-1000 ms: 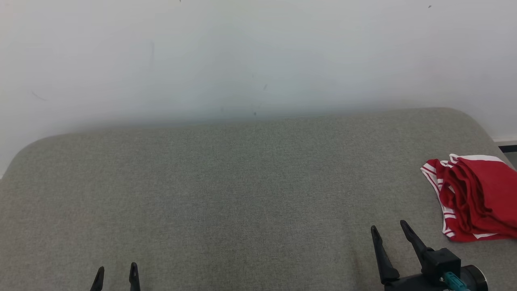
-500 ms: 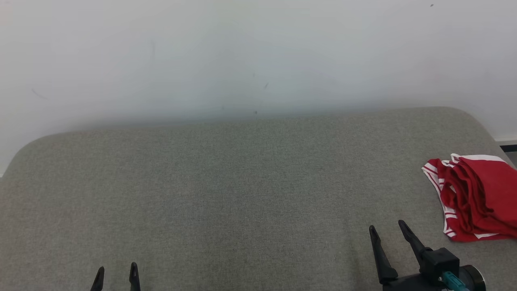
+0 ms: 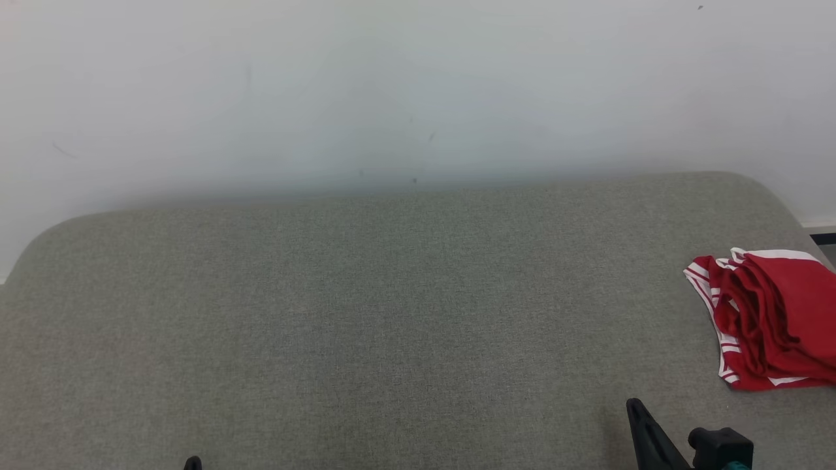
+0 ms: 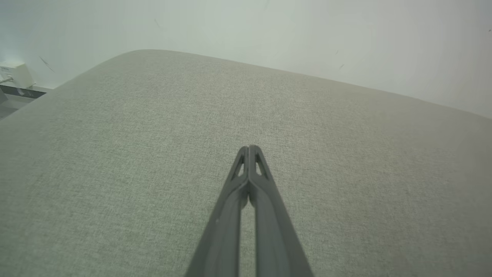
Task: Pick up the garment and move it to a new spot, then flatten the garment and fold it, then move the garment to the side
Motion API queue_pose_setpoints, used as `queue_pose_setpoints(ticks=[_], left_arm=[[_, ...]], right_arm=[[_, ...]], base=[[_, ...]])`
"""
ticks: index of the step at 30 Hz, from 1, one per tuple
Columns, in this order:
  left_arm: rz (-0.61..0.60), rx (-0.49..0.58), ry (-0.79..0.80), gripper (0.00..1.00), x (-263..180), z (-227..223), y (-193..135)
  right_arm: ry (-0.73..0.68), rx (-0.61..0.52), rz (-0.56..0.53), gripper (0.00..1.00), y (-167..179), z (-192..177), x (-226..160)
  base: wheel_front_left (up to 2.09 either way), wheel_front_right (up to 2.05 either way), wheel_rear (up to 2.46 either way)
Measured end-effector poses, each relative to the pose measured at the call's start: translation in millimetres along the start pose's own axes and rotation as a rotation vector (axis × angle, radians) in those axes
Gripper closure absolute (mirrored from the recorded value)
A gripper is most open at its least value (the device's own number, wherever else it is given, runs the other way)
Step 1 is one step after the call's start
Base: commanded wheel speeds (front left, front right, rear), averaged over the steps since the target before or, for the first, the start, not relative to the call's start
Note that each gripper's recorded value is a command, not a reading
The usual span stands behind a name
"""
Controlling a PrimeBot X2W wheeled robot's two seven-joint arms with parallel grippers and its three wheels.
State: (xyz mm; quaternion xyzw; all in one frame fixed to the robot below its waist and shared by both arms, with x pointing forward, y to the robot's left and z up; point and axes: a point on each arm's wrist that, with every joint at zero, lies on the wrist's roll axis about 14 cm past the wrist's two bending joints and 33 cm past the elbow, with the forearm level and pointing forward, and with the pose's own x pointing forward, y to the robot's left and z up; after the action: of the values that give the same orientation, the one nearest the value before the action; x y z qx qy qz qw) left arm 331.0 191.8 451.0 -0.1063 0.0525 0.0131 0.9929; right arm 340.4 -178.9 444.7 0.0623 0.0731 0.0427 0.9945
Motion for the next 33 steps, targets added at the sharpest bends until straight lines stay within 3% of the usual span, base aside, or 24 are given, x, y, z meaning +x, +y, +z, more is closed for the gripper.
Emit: queue_pose_setpoints(ticks=[33], left_arm=[[0.044,-0.525,-0.009,1.0,20,17,4]], right_arm=[[-0.061,0.563,-0.085,1.0,-15,25,13]], base=[[0.0,0.0,0.0]])
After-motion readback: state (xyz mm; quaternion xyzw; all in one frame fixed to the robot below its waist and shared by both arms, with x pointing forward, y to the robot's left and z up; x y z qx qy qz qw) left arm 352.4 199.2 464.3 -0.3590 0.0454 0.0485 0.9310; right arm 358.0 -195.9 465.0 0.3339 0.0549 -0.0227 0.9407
